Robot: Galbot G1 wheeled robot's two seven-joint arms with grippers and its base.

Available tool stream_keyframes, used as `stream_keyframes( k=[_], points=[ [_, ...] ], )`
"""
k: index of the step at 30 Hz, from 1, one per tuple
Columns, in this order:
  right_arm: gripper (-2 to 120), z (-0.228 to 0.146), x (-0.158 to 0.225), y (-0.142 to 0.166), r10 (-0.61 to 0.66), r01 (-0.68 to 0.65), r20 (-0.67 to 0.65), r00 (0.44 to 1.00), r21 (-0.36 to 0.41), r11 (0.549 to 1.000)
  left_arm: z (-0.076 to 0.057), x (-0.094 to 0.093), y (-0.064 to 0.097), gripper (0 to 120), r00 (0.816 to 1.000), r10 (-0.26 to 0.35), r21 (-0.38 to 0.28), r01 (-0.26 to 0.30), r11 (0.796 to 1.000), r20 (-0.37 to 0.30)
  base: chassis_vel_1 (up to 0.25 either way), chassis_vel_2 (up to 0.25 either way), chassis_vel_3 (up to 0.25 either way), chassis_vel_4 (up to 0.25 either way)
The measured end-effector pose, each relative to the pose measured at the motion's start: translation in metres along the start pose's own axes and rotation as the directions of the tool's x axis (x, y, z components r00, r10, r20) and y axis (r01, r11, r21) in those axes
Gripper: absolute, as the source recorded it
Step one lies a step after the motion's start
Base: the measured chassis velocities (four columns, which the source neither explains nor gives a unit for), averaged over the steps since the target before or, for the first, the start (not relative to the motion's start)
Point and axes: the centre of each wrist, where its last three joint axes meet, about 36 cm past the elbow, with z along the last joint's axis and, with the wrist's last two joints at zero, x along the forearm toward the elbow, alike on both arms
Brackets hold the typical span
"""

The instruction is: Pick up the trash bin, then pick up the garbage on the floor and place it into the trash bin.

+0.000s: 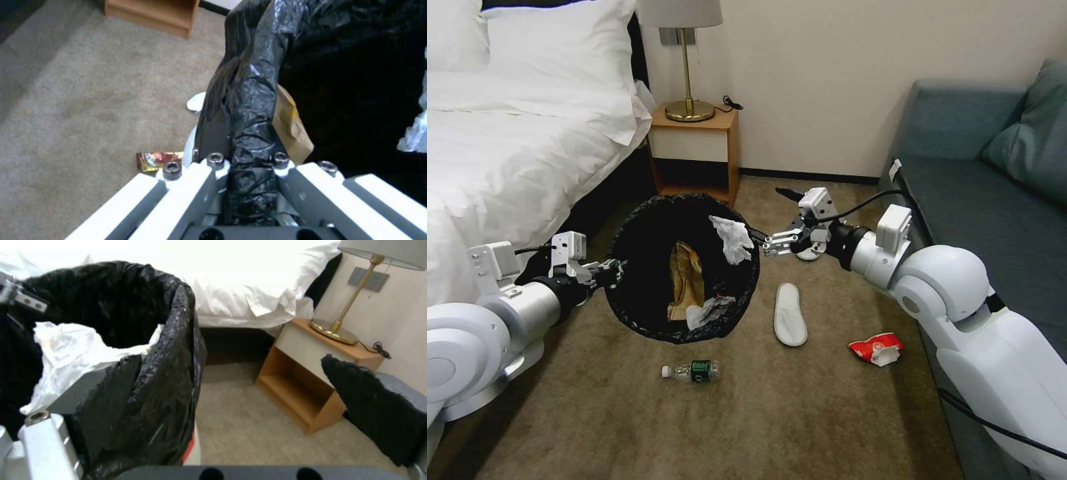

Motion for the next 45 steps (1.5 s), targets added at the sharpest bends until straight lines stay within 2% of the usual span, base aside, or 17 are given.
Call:
stream_keyframes(
  k=[21,28,37,40,45],
  points=[
    [100,-0.020,0.006,-0.015,0.035,-0.039,0.055,0.998,0.064,0.997,-0.002,-0.007,0.009,3,1.000,-0.009,0.006,0.009,1.000,0.007,0.000,0.000,0.000,0.000],
    [100,-0.032,0.008,-0.015,0.057,-0.062,0.094,0.994,0.057,0.996,-0.002,-0.009,0.011,3,1.000,-0.010,0.008,0.010,1.000,0.006,0.000,0.000,0.000,0.000],
    [100,-0.043,0.015,-0.016,0.077,-0.067,0.141,0.987,-0.074,0.995,-0.004,-0.014,0.020,3,0.999,-0.033,0.025,0.033,0.999,0.009,0.000,0.000,0.000,0.000],
    [100,-0.035,0.020,-0.015,0.079,-0.067,0.132,0.988,-0.099,0.993,-0.012,-0.019,0.029,3,0.998,-0.057,0.036,0.055,0.998,0.037,0.000,0.000,0.000,0.000],
    [100,-0.014,0.023,-0.008,0.051,-0.036,0.096,0.994,-0.154,0.987,-0.021,-0.023,0.036,3,0.996,-0.065,0.054,0.062,0.997,0.065,0.000,0.000,0.000,0.000]
  ],
)
